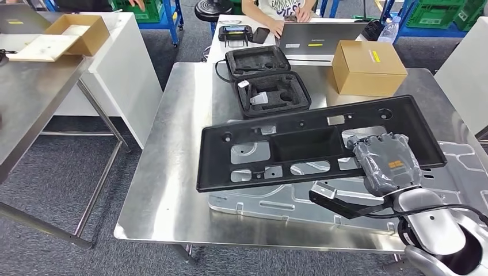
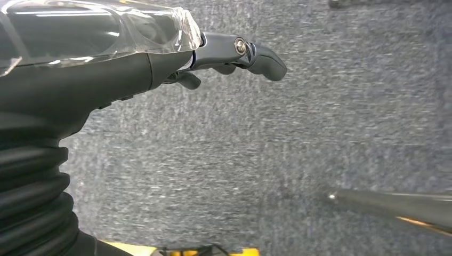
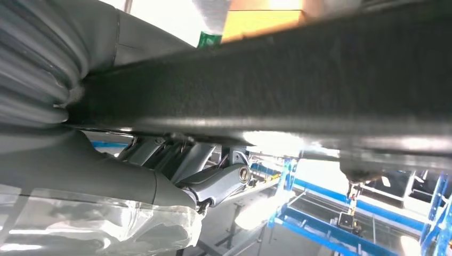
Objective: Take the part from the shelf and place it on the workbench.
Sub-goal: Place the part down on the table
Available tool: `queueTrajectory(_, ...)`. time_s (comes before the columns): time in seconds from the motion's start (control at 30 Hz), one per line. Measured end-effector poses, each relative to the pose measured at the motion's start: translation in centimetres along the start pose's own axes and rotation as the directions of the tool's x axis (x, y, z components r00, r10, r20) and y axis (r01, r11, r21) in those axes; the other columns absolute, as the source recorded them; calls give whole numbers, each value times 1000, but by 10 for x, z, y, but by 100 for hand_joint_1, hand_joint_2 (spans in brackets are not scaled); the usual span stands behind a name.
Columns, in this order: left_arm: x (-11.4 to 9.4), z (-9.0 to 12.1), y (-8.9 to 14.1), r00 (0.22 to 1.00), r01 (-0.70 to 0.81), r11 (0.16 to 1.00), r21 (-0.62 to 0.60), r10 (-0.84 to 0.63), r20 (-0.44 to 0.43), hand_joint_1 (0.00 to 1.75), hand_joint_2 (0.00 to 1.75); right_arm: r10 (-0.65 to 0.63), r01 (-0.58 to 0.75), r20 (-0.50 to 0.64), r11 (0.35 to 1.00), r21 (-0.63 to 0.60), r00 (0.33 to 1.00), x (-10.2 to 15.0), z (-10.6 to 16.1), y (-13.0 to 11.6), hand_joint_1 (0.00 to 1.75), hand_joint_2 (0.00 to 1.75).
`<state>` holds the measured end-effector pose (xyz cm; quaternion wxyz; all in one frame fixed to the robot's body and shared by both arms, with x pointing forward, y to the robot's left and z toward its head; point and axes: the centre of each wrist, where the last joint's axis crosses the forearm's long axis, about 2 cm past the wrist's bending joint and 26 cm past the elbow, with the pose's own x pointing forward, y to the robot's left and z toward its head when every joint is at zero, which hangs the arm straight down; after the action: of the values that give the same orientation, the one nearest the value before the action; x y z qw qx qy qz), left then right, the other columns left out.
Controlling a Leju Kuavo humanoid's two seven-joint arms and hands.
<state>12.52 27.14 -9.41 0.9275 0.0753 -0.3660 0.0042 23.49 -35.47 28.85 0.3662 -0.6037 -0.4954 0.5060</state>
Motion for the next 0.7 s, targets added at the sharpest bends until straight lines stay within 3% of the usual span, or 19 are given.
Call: queueTrajectory(0.7, 1, 0, 1, 999, 1, 1000, -8, 0, 46, 0, 175, 19, -21, 51, 999, 35, 999, 8, 11, 2, 175, 175)
